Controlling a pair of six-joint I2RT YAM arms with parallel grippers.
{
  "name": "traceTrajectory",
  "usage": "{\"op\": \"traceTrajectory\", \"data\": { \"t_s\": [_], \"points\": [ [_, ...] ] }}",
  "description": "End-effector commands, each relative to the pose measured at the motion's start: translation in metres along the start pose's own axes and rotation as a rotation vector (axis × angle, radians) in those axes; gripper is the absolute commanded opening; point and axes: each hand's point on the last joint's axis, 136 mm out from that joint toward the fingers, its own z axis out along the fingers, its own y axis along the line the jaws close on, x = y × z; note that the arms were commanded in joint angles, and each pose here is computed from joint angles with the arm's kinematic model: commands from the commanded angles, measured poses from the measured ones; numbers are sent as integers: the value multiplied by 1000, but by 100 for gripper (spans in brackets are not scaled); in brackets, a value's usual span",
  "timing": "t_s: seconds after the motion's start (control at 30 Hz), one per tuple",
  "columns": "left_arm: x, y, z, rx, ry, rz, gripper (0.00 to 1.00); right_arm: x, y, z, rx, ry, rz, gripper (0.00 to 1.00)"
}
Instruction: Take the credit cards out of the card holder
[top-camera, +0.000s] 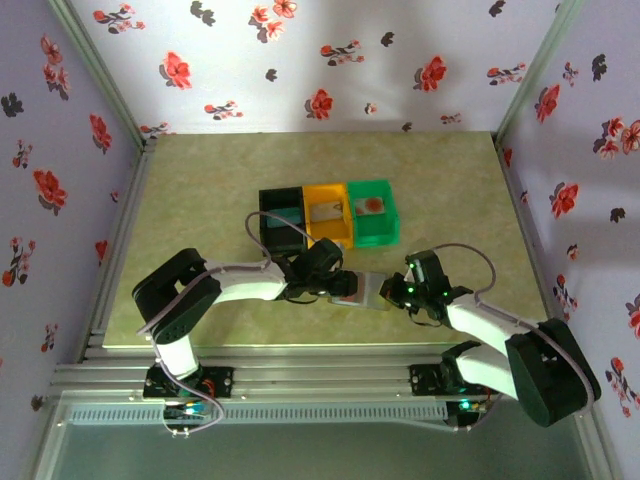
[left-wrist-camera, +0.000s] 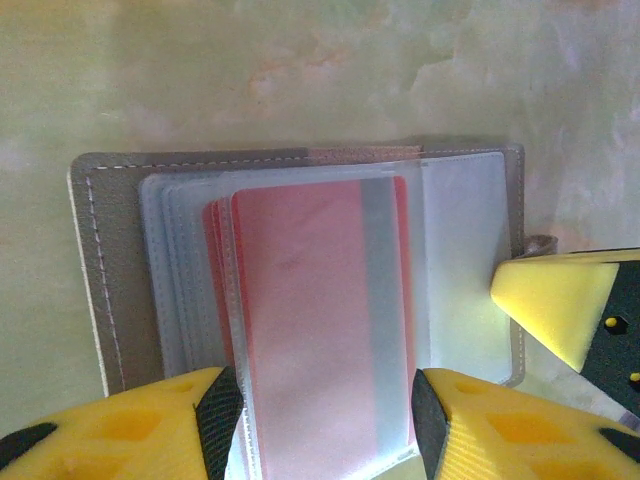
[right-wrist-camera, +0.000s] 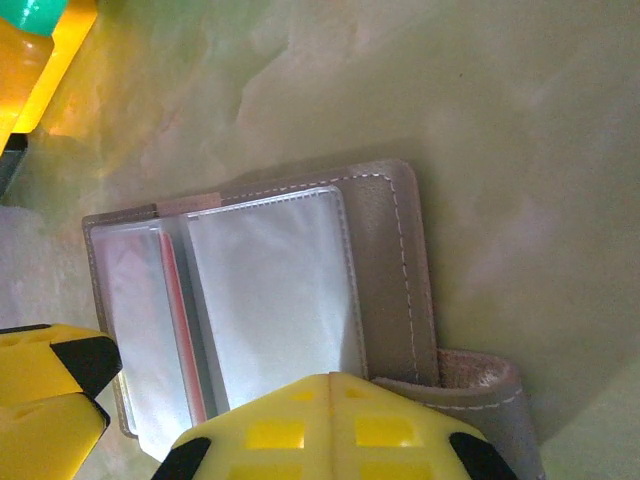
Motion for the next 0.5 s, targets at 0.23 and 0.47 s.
{"op": "traceTrajectory", "data": {
  "t_s": [0.23,0.47],
  "points": [
    [3,-3,9,26,28,-27,54,9,-18,4,51,14,-2,0],
    [4,-10,11,46,39,-18,54,10,-19,5,52,16,-1,0]
  ]
}}
